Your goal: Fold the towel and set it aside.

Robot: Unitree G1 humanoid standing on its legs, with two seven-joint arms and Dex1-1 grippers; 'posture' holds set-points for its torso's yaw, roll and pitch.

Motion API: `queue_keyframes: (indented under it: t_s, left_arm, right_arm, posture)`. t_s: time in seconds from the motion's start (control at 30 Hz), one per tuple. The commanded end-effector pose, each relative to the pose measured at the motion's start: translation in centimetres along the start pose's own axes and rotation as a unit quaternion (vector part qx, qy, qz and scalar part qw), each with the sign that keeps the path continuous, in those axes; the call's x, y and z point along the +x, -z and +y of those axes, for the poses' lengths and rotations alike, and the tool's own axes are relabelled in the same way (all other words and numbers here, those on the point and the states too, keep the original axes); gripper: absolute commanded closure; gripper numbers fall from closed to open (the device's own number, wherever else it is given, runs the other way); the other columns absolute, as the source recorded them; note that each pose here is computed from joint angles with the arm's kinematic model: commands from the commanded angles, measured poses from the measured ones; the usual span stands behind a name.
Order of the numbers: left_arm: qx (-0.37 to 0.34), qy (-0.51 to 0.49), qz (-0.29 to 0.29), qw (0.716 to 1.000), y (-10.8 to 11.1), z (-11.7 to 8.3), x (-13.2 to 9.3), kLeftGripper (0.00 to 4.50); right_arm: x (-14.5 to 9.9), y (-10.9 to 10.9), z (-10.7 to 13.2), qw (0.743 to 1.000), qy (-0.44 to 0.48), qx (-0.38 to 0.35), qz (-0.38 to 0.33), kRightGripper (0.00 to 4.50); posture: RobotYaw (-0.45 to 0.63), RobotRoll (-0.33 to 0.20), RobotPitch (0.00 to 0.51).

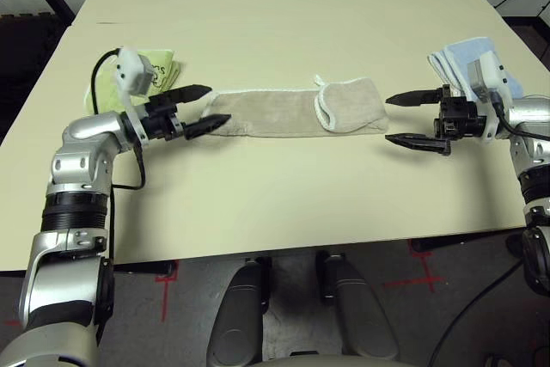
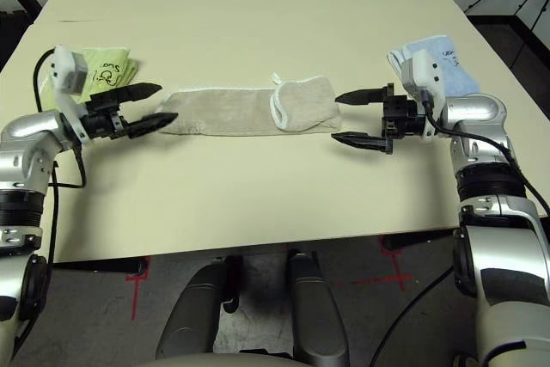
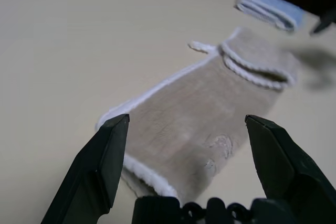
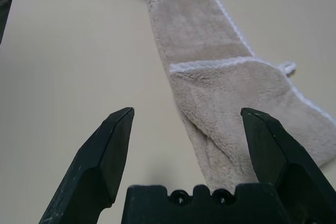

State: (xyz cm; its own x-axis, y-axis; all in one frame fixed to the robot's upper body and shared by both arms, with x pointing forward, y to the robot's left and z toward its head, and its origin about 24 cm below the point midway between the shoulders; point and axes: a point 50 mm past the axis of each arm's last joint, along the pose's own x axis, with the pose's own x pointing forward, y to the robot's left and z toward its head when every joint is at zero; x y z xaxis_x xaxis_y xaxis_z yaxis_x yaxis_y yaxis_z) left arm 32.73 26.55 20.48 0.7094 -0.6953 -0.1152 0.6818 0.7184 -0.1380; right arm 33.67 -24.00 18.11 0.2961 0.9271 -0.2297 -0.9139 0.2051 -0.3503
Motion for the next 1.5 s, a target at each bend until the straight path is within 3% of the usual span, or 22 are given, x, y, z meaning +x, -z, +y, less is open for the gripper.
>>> queue_keyframes:
  t_s: [0.03,0.13,0.3,0.53,0.9,1.3,1.5]
  left_arm:
    - [-0.117,-0.02,0.051,0.992,-0.1,-0.4,-1.2,0.0]
    - [-0.191,-0.018,0.084,0.978,-0.1,-1.0,-2.1,0.0]
    - [-0.255,-0.03,0.129,0.958,0.8,-1.6,-2.9,0.0]
    - [-0.307,-0.035,0.133,0.942,1.6,-2.1,-1.7,0.0]
    - [-0.35,-0.062,0.132,0.925,2.2,-2.0,0.6,0.0]
    - [-0.365,-0.089,0.165,0.912,3.2,-1.3,-0.6,0.0]
    - [-0.38,-0.09,0.15,0.908,3.1,-1.3,0.5,0.0]
  right_arm:
    - [0.2,-0.3,-0.1,1.0,-0.002,-0.005,0.004,0.07]
    - [0.2,-0.3,-0.1,1.0,-0.002,-0.004,0.004,0.07]
    - [0.3,-0.3,-0.1,1.0,-0.001,-0.002,0.004,0.07]
    - [0.3,-0.5,-0.2,1.0,0.004,-0.004,0.003,0.07]
    - [0.1,-0.8,-0.4,1.0,0.012,-0.009,0.004,0.07]
    - [0.3,-1.1,-0.6,1.0,0.012,-0.016,0.001,0.07]
    - [0.4,-1.2,-0.7,1.0,0.012,-0.017,0.0,0.07]
  posture:
    - [0.04,0.0,0.201]
    - [0.04,0.0,0.202]
    - [0.04,0.0,0.204]
    - [0.03,0.0,0.206]
    - [0.02,0.0,0.209]
    - [0.02,0.0,0.209]
    - [0.02,0.0,0.209]
